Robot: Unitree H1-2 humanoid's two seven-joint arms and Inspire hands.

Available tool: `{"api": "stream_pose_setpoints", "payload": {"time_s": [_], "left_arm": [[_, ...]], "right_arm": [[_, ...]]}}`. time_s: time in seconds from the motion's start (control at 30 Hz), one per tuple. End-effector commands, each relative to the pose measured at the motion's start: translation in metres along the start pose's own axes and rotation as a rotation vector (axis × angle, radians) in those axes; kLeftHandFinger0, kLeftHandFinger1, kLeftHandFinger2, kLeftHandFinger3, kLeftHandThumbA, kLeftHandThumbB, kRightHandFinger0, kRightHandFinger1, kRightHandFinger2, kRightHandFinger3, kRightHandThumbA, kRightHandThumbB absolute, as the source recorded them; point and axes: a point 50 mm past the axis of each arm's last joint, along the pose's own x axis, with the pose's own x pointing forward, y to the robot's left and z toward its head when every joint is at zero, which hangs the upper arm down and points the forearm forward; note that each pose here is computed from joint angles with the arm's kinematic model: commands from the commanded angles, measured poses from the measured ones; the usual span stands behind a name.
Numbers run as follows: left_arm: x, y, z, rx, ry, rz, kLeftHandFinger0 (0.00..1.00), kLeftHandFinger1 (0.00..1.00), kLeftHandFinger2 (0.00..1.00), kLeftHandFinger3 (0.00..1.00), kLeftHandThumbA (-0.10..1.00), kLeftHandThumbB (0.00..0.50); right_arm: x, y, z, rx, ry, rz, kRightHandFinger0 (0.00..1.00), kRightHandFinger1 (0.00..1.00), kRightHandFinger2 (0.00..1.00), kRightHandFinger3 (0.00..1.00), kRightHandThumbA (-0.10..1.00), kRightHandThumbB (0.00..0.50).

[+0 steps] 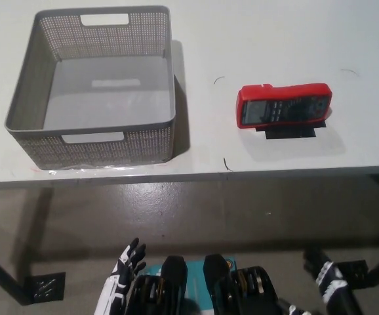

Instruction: Use the right hand to pick up a multimeter on the right side and put it into a container on the left side

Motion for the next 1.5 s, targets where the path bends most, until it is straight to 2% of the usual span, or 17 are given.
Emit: {"api": "stream_pose_setpoints", "payload": {"time_s": [0.0,0.03,0.13,0.2,0.27,0.37,0.4,0.47,0.5,0.53,0.6,0.7,0.83,0.93,1.03,1.2,1.47], "left_arm": [[0.005,0.002,0.021,-0.012,-0.121,0.013,1.0,1.0,1.0,1.0,1.0,0.483],[0.005,0.004,0.022,-0.009,-0.128,0.013,1.0,1.0,1.0,1.0,1.0,0.474],[0.009,0.006,0.026,-0.003,-0.144,0.014,1.0,1.0,1.0,1.0,1.0,0.463],[0.008,0.007,0.025,0.003,-0.14,0.016,1.0,1.0,1.0,1.0,1.0,0.466],[0.011,0.008,0.024,0.001,-0.14,0.017,1.0,1.0,1.0,1.0,1.0,0.468],[0.012,0.008,0.023,0.0,-0.136,0.012,1.0,1.0,1.0,1.0,1.0,0.463],[0.012,0.008,0.022,-0.006,-0.131,0.011,1.0,1.0,1.0,1.0,1.0,0.469],[0.011,0.009,0.021,-0.003,-0.126,0.01,1.0,1.0,1.0,1.0,1.0,0.466],[0.01,0.009,0.02,-0.004,-0.123,0.009,1.0,1.0,1.0,1.0,1.0,0.469],[0.009,0.009,0.019,-0.01,-0.114,0.007,1.0,1.0,1.0,1.0,1.0,0.478],[0.008,0.009,0.018,-0.009,-0.112,0.004,1.0,1.0,1.0,1.0,1.0,0.477],[0.008,0.009,0.017,-0.002,-0.112,0.007,1.0,1.0,1.0,1.0,1.0,0.458],[0.007,0.011,0.017,0.0,-0.107,0.005,1.0,1.0,1.0,1.0,1.0,0.451],[0.005,0.01,0.017,-0.005,-0.101,0.002,1.0,1.0,1.0,1.0,1.0,0.444],[0.004,0.01,0.017,0.0,-0.102,0.009,1.0,1.0,1.0,1.0,1.0,0.466],[0.003,0.01,0.016,0.001,-0.102,0.011,1.0,1.0,1.0,1.0,1.0,0.48],[0.004,0.013,0.015,0.006,-0.103,0.004,1.0,1.0,1.0,1.0,1.0,0.474]], "right_arm": [[0.014,-0.009,0.038,-0.091,-0.173,-0.006,1.0,1.0,1.0,1.0,1.0,0.309],[0.017,-0.01,0.043,-0.099,-0.192,-0.001,1.0,1.0,1.0,1.0,1.0,0.301],[0.039,-0.02,0.068,-0.088,-0.253,0.0,1.0,1.0,1.0,1.0,1.0,0.331],[0.049,-0.025,0.078,-0.102,-0.278,0.0,1.0,1.0,1.0,1.0,1.0,0.333],[0.068,-0.033,0.096,-0.168,-0.343,-0.006,1.0,1.0,1.0,1.0,1.0,0.302],[0.088,-0.046,0.117,-0.275,-0.376,0.015,1.0,1.0,1.0,1.0,1.0,0.294],[0.102,-0.057,0.135,-0.4,-0.342,0.046,1.0,1.0,1.0,1.0,1.0,0.32],[0.118,-0.067,0.154,-0.572,-0.313,0.113,1.0,1.0,1.0,1.0,1.0,0.324],[0.123,-0.07,0.162,-0.636,-0.296,0.135,1.0,1.0,1.0,1.0,1.0,0.361],[0.15,-0.079,0.192,-0.865,-0.25,0.187,1.0,1.0,1.0,1.0,1.0,0.357],[0.17,-0.083,0.209,-0.967,-0.221,0.195,1.0,1.0,1.0,1.0,1.0,0.369],[0.21,-0.088,0.234,-1.093,-0.152,0.214,1.0,1.0,1.0,1.0,1.0,0.415],[0.261,-0.09,0.262,-1.165,-0.004,0.269,1.0,1.0,1.0,1.0,1.0,0.418],[0.29,-0.085,0.271,-1.217,0.072,0.297,1.0,1.0,1.0,1.0,1.0,0.42],[0.322,-0.073,0.268,-1.261,0.131,0.327,1.0,1.0,1.0,1.0,1.0,0.458],[0.357,-0.054,0.265,-1.353,0.21,0.363,1.0,1.0,1.0,1.0,1.0,0.439],[0.395,-0.035,0.244,-1.508,0.354,0.398,1.0,1.0,1.0,1.0,1.0,0.489]]}}
